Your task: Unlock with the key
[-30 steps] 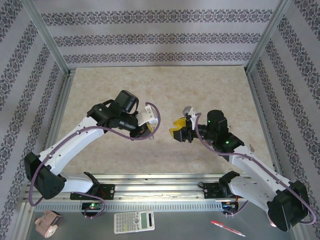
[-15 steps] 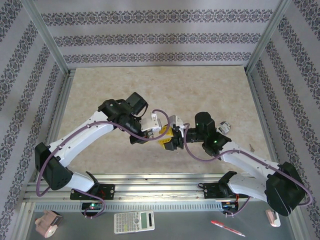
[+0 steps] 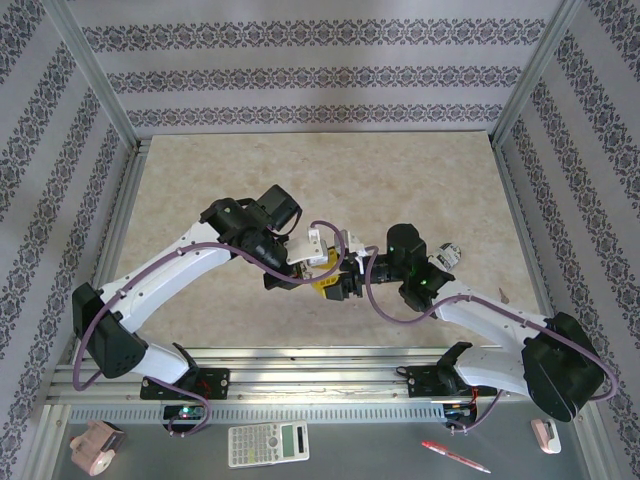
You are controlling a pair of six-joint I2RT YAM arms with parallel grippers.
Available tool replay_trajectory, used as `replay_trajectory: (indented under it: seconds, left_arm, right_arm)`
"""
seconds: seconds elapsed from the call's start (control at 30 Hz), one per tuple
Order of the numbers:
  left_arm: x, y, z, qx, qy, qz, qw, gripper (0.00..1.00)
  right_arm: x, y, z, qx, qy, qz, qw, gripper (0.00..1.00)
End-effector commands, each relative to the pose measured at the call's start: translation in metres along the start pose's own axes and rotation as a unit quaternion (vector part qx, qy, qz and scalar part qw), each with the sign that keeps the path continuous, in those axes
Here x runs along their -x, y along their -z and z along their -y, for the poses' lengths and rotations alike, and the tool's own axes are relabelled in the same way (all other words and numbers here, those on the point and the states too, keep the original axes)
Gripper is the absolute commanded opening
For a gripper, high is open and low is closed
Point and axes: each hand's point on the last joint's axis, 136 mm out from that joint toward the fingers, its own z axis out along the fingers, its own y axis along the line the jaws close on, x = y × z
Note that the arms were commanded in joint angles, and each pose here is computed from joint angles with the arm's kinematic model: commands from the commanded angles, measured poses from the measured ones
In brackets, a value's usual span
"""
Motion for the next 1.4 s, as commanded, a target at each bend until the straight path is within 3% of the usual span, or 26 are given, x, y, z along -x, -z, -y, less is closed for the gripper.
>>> replay_trajectory:
  seconds: [0.0,0.27,0.5,1.17,1.37]
  left_arm:
    - [0.005,0.0004,0.0097,-0.017,-0.017,0.002,1.0,0.0]
    - [0.0119,0.0021,0.0123,-0.021,-0.024,0.017,0.999,0.0]
    - [0.0117,0.0014,0.0124,-0.02,-0.027,0.015,0.999,0.0]
    - [0.0119,-0.0055,0.0161,-0.031,-0.035,0.007,0.999,0.0]
    - [0.0097,-0.0075,0.0177,-0.037,-0.035,0.004,0.999,0.0]
  right_arm:
    - [0.0018,-0.0031,-0.0086,0.027,0.004,0.006,1.0,0.5]
    - [-0.0024,-0.0062,-0.006,0.031,-0.011,0.001,0.999,0.46]
    - [-0.0054,-0.0088,-0.0062,0.039,-0.021,-0.005,0.999,0.27]
    - [-0.0025,-0.0116,-0.0032,0.042,-0.04,-0.006,0.998,0.22]
    - [-0.0017,-0.0125,-0.0032,0.049,-0.045,-0.007,0.998,0.11]
